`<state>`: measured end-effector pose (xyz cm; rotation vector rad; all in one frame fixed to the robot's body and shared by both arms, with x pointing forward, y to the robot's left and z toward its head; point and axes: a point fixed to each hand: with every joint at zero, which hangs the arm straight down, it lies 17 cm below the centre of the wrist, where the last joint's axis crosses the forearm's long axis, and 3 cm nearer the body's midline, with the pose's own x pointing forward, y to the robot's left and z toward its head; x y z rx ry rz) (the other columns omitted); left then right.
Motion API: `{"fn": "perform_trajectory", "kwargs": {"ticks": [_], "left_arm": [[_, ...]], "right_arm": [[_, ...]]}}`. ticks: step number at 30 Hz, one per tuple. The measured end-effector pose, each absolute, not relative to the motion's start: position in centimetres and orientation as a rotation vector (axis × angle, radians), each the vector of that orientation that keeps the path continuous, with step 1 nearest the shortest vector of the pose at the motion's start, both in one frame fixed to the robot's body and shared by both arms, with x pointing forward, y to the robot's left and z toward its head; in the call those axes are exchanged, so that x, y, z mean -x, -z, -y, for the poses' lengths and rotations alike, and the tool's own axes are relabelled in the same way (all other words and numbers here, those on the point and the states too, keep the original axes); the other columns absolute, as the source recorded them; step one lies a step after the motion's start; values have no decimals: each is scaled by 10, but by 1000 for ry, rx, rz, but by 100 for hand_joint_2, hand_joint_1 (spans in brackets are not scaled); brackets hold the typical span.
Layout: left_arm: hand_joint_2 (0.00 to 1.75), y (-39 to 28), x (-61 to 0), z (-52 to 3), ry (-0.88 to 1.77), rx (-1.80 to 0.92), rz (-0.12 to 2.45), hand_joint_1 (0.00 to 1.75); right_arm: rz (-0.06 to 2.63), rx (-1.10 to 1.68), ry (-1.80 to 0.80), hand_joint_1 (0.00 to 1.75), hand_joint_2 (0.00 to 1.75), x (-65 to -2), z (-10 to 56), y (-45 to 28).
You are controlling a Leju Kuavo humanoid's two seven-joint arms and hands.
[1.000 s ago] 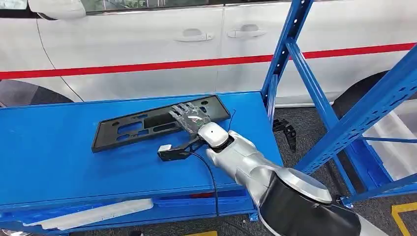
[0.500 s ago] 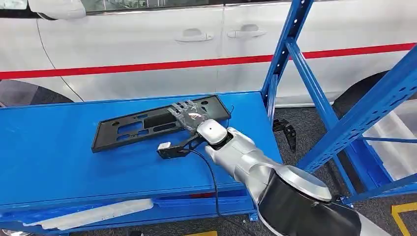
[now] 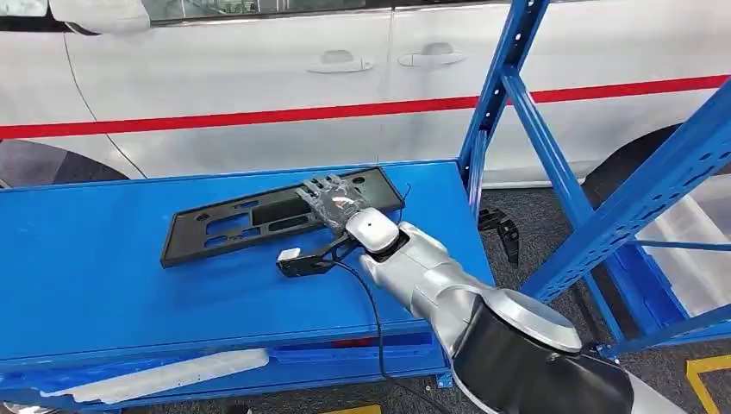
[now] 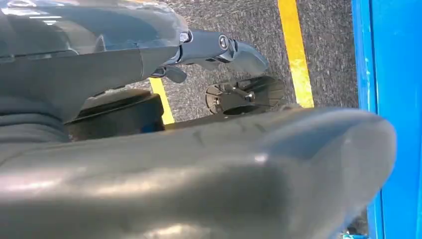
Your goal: Take the parts from the cabinet and place them on the table.
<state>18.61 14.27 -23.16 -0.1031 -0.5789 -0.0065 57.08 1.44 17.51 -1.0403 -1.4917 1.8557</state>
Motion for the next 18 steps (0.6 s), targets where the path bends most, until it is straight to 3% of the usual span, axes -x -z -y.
{"fn": "perform_trajectory", "kwargs": {"ticks": [18], "left_arm": [[0, 231, -186, -140, 0, 118, 573, 0]], "right_arm": [[1489, 1046, -1868, 0, 175, -570, -15, -174]]}}
